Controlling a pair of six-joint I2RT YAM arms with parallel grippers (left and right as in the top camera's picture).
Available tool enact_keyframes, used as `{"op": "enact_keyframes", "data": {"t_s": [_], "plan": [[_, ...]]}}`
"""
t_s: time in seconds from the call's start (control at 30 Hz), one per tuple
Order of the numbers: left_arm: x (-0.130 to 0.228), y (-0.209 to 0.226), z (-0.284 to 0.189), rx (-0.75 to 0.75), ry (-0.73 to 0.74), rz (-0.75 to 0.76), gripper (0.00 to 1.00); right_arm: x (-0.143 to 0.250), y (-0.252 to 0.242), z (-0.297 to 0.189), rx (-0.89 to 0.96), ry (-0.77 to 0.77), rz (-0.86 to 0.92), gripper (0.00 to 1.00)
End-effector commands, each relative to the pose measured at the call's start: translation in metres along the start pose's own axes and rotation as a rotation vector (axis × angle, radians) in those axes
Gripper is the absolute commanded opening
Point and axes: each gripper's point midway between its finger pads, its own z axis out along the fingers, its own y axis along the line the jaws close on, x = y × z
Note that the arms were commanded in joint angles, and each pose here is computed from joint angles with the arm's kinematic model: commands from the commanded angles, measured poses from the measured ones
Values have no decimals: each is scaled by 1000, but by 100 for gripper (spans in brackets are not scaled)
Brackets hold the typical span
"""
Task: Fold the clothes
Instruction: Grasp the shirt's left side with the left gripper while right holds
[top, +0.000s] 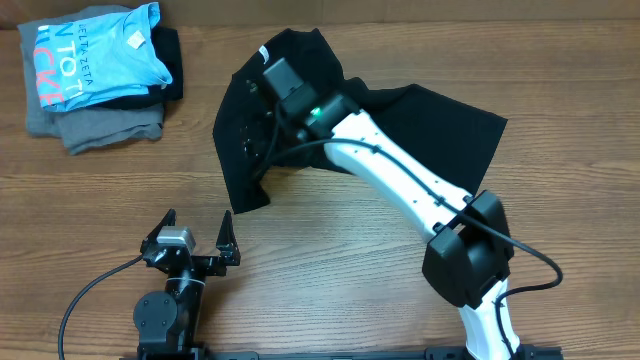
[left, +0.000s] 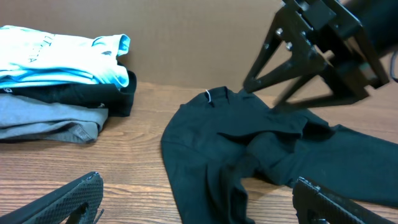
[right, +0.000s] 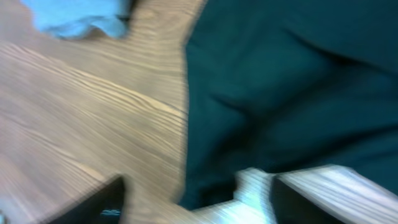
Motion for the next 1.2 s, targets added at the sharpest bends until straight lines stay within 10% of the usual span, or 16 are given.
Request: {"op": "enact_keyframes", "data": {"t_s": [0.0,0.57,1.17], "plan": [[0,0,0,-1,-6,2,100,-33,-28,-59,37,-101,42,100],[-3,-2,0,9,-16,-3,100,-6,-288,-165,388,23,622,100],[-30,-94,-31,550,78,-412,100,17,-333,-103,395,-30,920,100]]}}
